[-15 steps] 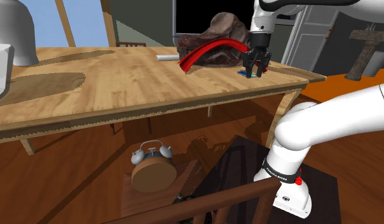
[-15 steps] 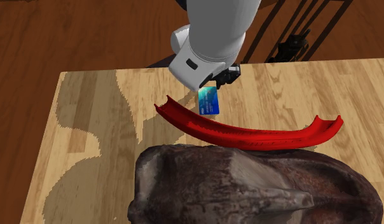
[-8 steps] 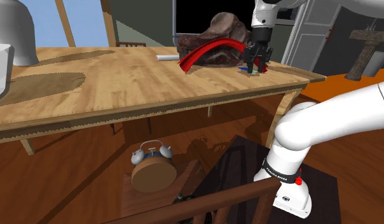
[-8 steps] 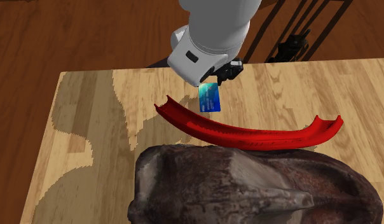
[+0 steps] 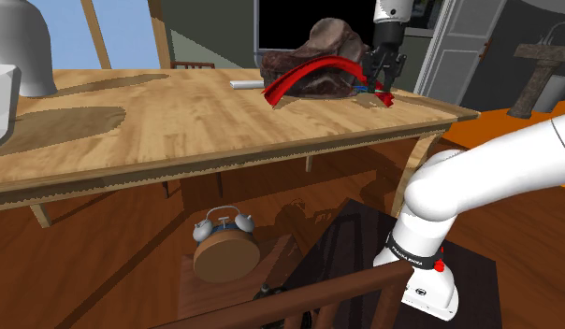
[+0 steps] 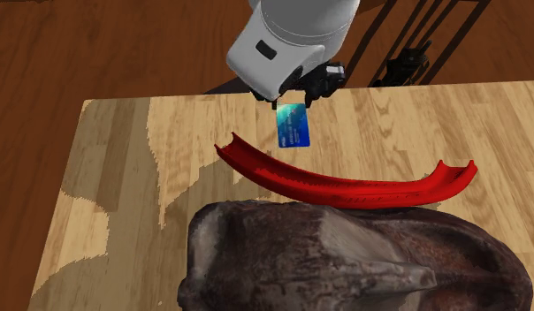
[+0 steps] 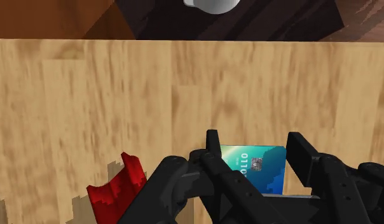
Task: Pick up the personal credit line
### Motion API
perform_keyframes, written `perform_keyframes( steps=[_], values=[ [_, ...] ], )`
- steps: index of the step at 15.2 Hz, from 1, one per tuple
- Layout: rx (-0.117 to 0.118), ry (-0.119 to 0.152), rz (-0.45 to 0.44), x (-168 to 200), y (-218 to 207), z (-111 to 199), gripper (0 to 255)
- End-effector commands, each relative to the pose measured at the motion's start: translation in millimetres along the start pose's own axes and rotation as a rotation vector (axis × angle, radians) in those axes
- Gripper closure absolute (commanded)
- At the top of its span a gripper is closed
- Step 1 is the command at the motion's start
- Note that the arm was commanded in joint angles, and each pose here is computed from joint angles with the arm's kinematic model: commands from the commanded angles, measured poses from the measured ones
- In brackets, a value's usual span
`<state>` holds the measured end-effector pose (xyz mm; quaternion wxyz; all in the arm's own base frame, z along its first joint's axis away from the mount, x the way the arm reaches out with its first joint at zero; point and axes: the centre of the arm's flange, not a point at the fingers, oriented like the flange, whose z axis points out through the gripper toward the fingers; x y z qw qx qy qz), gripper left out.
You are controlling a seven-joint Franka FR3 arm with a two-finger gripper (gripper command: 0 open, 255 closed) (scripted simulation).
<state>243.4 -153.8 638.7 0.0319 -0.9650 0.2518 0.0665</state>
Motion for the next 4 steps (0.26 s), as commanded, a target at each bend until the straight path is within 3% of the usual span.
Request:
perform_keyframes(
  steps=[1, 4],
  values=[
    [0.0, 0.0, 0.0, -2.1, -1.3, -11.0, 255],
    [0.0, 0.0, 0.0, -3.0, -1.5, -16.9, 255]
  ],
)
